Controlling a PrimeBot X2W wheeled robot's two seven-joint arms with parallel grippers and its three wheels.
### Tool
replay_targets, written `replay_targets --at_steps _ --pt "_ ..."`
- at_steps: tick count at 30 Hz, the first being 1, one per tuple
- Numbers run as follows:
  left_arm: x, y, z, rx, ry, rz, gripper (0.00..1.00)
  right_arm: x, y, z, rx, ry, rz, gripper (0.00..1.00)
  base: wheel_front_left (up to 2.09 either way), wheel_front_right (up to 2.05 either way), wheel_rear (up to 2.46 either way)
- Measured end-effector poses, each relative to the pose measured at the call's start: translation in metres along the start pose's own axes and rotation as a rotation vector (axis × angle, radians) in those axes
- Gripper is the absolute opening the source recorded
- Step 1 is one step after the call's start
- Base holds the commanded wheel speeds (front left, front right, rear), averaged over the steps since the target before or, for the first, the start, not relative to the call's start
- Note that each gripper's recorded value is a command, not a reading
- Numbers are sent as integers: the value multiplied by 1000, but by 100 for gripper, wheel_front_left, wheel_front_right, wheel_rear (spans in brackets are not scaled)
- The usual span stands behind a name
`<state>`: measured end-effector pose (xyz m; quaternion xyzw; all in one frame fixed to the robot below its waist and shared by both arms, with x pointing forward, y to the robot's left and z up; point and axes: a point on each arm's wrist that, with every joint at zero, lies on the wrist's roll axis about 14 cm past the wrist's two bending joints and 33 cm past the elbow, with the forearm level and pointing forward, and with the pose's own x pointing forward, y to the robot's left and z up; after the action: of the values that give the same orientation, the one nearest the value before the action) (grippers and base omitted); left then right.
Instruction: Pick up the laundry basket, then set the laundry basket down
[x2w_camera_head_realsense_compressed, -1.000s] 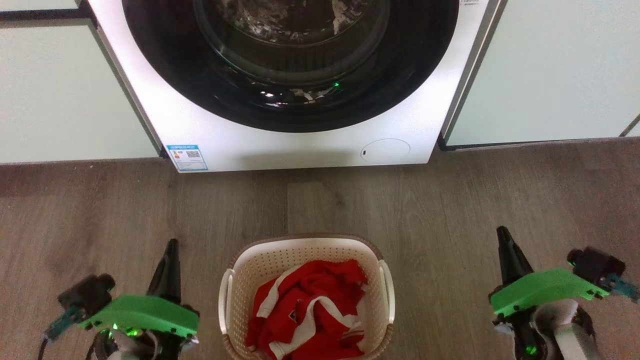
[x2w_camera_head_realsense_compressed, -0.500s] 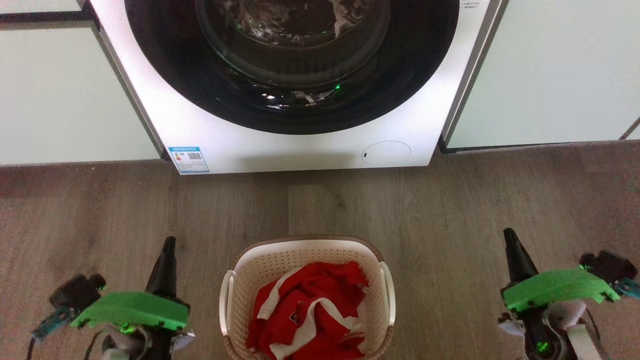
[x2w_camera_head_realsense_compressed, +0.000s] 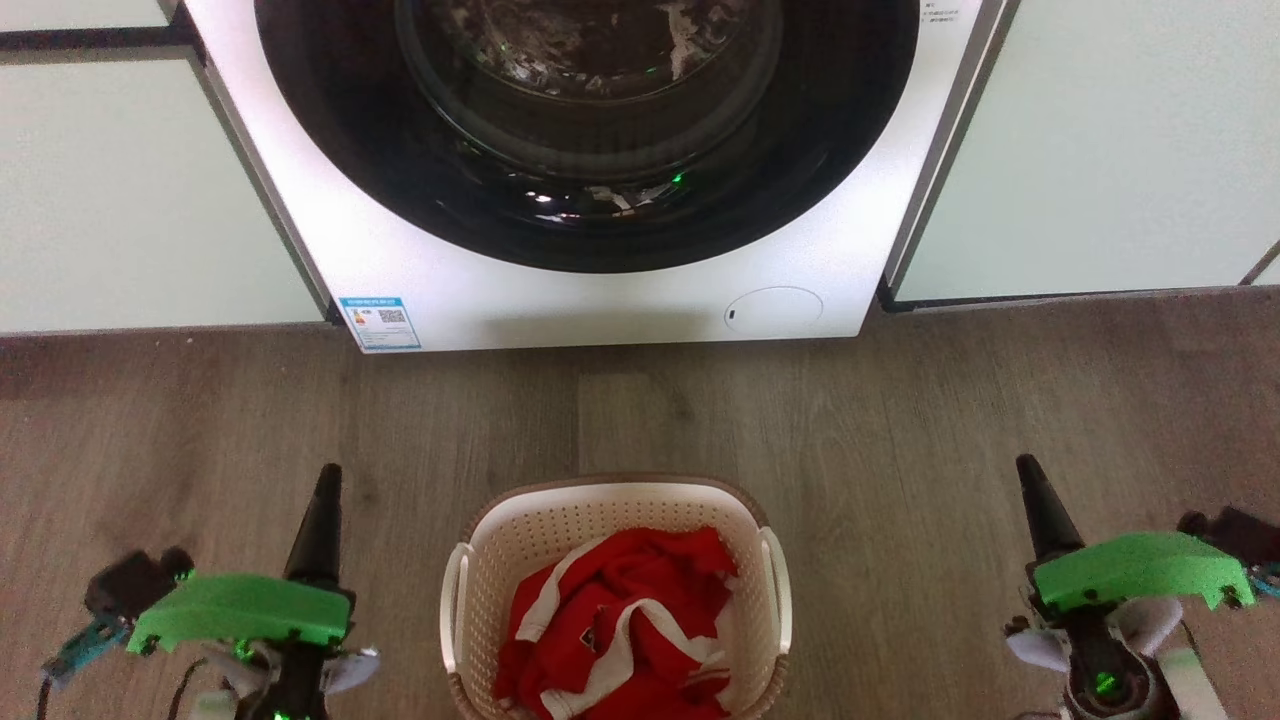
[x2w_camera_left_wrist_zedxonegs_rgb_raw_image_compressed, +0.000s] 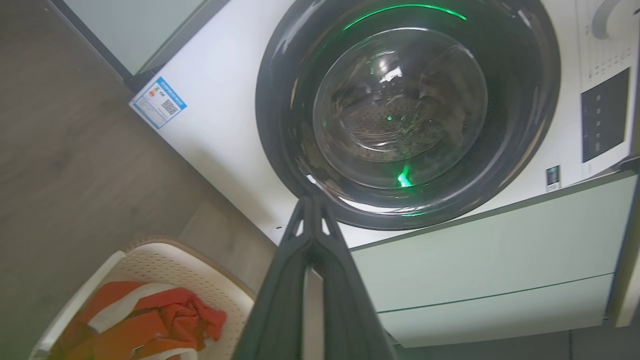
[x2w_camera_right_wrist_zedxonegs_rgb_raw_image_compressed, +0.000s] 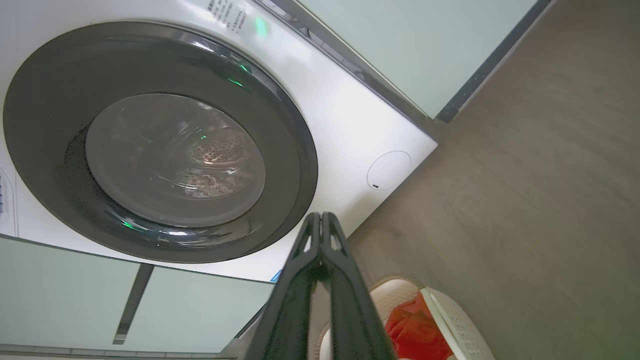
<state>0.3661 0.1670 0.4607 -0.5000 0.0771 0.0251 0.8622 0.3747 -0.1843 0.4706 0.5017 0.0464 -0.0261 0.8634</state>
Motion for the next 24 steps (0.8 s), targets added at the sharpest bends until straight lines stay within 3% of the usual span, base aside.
replay_targets --at_steps 24 --pt "2 -1 10 -261 -4 -15 0 -1 -3 10 261 -12 -8 0 0 0 0"
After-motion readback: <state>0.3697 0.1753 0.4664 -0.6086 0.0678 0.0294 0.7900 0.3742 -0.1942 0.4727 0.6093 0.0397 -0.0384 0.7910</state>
